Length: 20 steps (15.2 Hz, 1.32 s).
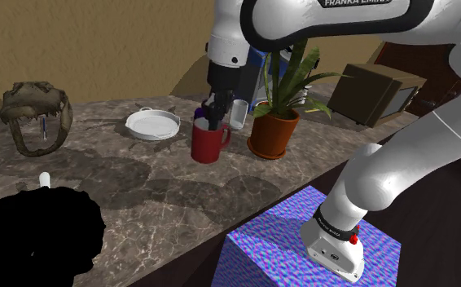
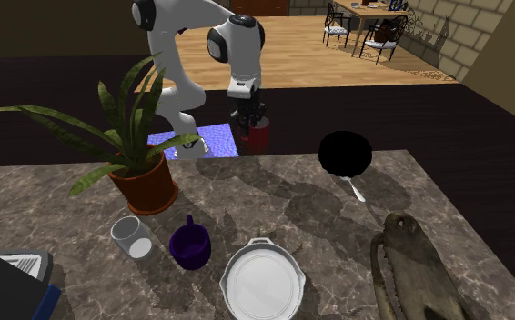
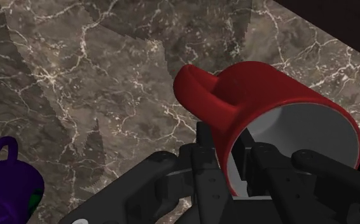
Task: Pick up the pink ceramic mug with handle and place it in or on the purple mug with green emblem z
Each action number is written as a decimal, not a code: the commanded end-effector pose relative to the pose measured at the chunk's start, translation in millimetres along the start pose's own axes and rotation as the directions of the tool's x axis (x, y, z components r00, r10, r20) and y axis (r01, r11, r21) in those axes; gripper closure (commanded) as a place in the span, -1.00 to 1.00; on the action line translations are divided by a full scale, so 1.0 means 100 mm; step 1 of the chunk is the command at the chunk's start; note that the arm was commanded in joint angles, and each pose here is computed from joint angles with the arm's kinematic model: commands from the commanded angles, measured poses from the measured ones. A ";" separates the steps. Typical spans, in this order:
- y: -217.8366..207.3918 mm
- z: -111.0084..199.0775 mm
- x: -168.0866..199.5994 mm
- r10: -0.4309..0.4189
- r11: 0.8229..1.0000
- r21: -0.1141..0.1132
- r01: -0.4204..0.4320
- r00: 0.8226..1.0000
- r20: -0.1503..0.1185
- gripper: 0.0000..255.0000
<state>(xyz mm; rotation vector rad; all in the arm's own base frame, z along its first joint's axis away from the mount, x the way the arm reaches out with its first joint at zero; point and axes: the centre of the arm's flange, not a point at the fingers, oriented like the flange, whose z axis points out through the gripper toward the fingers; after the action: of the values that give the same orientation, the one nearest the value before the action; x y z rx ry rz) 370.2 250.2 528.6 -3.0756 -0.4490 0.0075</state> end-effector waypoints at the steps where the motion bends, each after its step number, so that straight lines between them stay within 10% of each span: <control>1: 0.19 -0.04 0.10 0.000 1.000 0.000 0.000 1.000 0.000 1.00; 20: 2.38 -0.34 1.27 0.000 1.000 0.000 0.000 1.000 0.000 1.00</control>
<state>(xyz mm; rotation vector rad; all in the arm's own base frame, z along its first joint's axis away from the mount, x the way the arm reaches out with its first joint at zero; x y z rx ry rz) 551.7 66.7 552.0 -3.0753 -0.4480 0.0081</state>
